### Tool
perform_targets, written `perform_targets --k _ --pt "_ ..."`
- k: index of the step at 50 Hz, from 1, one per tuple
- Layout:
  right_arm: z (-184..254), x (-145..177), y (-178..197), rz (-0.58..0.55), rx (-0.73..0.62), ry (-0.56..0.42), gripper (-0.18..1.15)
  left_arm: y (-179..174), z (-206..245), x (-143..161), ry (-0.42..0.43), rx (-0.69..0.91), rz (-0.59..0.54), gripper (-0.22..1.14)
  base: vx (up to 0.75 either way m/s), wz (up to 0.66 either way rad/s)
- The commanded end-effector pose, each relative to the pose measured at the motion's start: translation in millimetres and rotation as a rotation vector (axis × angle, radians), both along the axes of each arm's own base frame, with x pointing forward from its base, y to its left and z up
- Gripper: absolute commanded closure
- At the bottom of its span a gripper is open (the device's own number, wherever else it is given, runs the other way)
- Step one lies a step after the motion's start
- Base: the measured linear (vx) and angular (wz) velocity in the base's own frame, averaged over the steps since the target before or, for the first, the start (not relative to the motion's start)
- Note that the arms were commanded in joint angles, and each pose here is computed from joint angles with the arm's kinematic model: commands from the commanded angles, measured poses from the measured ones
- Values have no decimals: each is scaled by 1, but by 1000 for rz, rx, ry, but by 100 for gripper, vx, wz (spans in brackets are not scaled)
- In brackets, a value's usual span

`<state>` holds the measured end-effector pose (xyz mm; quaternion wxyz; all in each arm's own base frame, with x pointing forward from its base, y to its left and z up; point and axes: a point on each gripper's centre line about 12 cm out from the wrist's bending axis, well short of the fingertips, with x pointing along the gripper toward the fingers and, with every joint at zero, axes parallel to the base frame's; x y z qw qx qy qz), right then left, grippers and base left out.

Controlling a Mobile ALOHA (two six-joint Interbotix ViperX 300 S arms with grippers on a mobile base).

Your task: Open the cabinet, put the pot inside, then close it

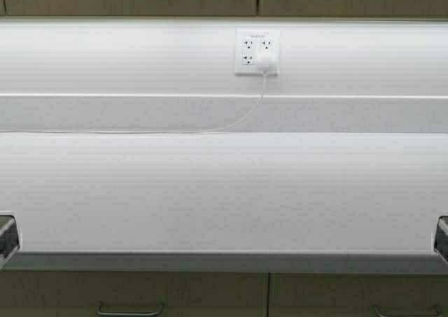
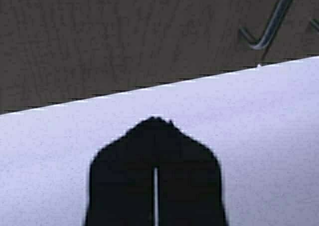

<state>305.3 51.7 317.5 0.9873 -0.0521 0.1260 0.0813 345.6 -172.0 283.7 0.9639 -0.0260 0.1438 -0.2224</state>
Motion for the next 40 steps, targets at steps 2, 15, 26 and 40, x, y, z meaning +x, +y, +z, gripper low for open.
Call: perform_targets --k 2,15,26,40 --pt "7 0 1 4 1 -19 88 0 5 -2 -14 -9 -1 86 0 0" --pt "-3 2 1 4 -4 8 88 0 -11 -3 15 4 -2 85 0 0" --pt "-1 3 1 4 -3 2 88 0 -3 -1 -13 -11 -3 86 0 0" --pt "10 -3 0 4 4 -30 88 0 9 -2 -42 -25 -3 85 0 0"
